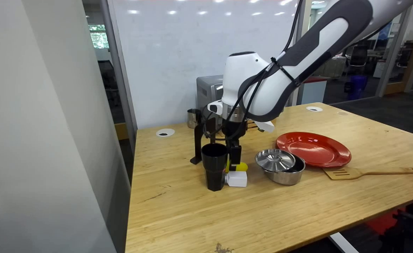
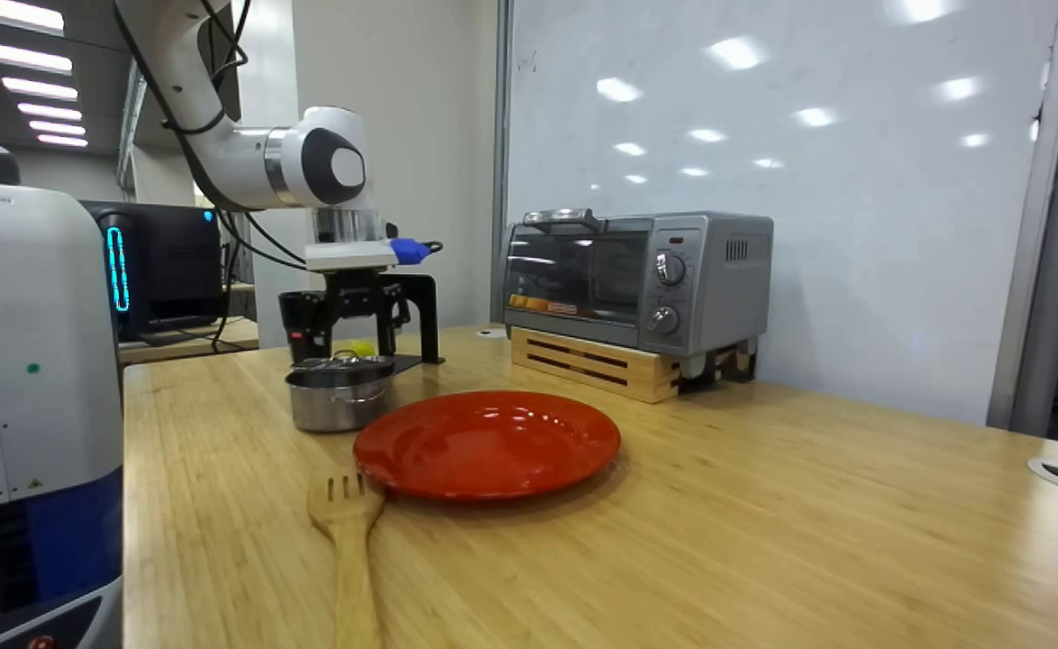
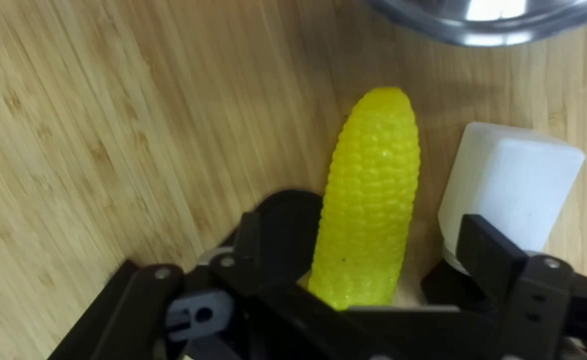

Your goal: Put the corn on the red plate

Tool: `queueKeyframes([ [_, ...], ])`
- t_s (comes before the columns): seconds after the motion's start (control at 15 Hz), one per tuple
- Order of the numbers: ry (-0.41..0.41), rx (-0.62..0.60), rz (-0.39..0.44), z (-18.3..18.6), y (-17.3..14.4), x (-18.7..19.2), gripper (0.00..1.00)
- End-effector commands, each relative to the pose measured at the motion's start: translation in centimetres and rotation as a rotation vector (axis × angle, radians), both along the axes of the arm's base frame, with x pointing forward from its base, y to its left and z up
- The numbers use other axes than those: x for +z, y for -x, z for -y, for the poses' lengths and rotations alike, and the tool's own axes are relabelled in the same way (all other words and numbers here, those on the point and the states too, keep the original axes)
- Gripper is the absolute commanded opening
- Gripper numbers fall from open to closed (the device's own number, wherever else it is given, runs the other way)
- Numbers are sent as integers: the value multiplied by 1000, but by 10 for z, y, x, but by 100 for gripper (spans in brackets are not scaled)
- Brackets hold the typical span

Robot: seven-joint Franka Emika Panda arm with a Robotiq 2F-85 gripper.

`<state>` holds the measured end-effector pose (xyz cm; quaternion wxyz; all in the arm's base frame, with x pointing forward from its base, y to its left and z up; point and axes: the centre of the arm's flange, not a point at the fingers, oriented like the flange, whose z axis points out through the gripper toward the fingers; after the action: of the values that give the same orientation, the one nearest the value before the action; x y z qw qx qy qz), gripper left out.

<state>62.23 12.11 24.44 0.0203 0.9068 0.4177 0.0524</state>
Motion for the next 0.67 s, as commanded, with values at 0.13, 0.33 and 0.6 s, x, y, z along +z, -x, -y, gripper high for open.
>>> queueKeyframes([
  [0.13,5,13,28,5,0,0,100],
  [0.33,10,20,35,7,-1,0,100],
  [0.6,14,20,34,11,-2,-2,100],
])
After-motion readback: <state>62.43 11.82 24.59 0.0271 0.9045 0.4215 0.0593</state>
